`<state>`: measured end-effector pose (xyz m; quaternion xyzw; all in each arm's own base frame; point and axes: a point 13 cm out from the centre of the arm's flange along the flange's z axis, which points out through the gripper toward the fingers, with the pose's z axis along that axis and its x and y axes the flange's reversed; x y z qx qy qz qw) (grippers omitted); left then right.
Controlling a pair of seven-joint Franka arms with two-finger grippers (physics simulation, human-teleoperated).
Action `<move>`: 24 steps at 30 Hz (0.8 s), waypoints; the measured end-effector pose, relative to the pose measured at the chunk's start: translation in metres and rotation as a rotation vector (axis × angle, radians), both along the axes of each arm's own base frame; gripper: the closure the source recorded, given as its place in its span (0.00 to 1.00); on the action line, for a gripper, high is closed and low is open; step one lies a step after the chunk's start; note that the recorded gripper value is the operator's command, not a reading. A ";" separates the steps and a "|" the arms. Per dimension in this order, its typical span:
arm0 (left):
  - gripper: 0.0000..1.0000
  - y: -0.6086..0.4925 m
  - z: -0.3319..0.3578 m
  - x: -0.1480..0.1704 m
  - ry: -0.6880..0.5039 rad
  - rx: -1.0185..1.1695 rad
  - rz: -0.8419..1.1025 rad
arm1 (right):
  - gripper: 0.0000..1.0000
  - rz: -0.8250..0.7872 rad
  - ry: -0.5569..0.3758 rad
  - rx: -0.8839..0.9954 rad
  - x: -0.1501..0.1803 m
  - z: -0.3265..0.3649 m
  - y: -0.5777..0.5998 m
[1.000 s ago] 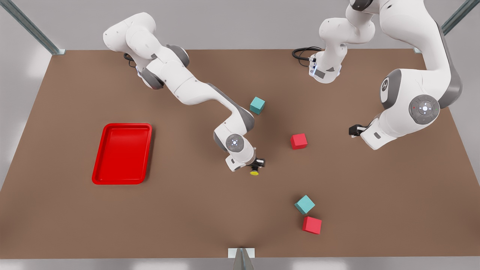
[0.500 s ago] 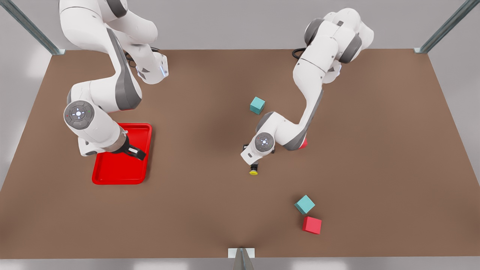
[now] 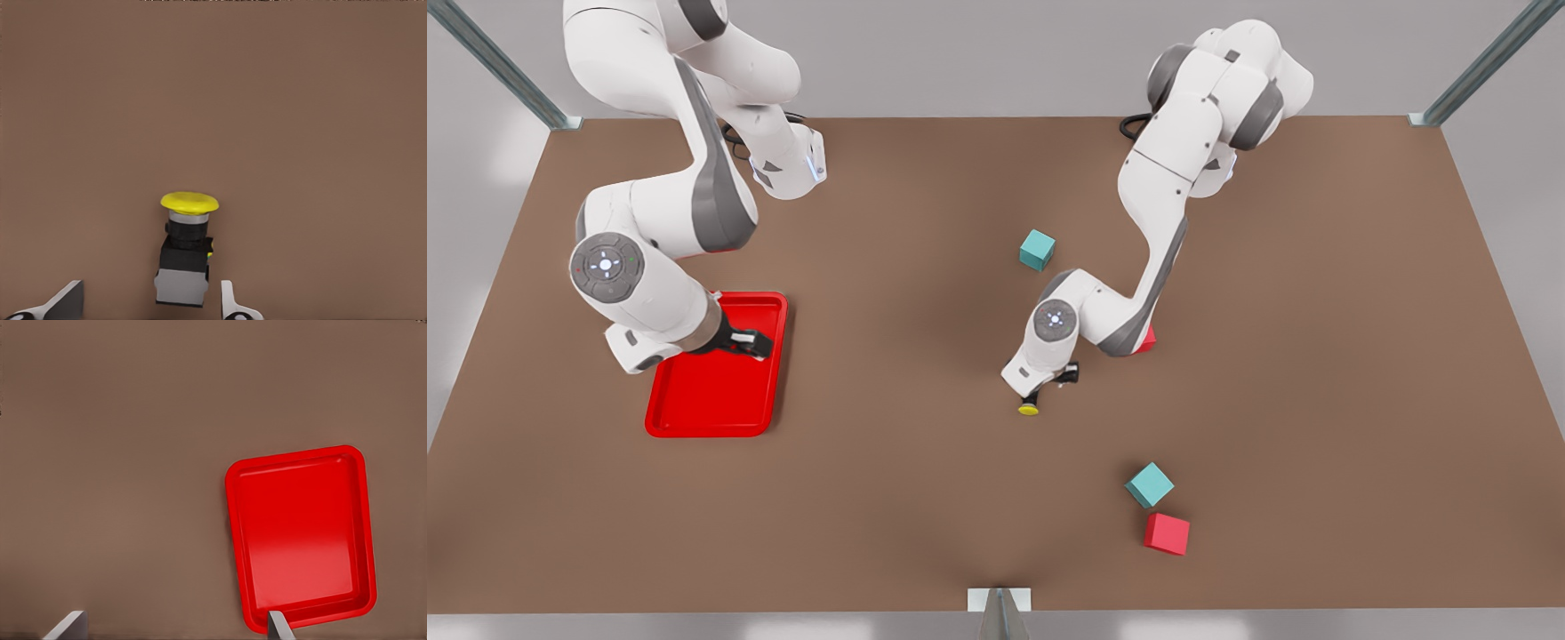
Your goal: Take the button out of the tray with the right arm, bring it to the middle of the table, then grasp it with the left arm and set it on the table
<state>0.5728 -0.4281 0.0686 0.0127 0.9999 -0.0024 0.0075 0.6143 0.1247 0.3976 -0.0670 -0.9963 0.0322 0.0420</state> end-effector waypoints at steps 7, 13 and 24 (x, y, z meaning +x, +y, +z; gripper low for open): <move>0.00 -0.008 -0.014 0.010 0.008 -0.030 0.055 | 0.00 0.063 0.016 0.009 -0.002 -0.001 0.001; 0.00 -0.012 -0.036 0.002 0.028 -0.025 0.071 | 0.00 0.102 0.022 0.013 -0.003 -0.002 0.001; 0.52 -0.020 -0.022 0.014 -0.001 -0.043 0.089 | 0.00 0.158 0.061 0.010 -0.014 -0.005 0.010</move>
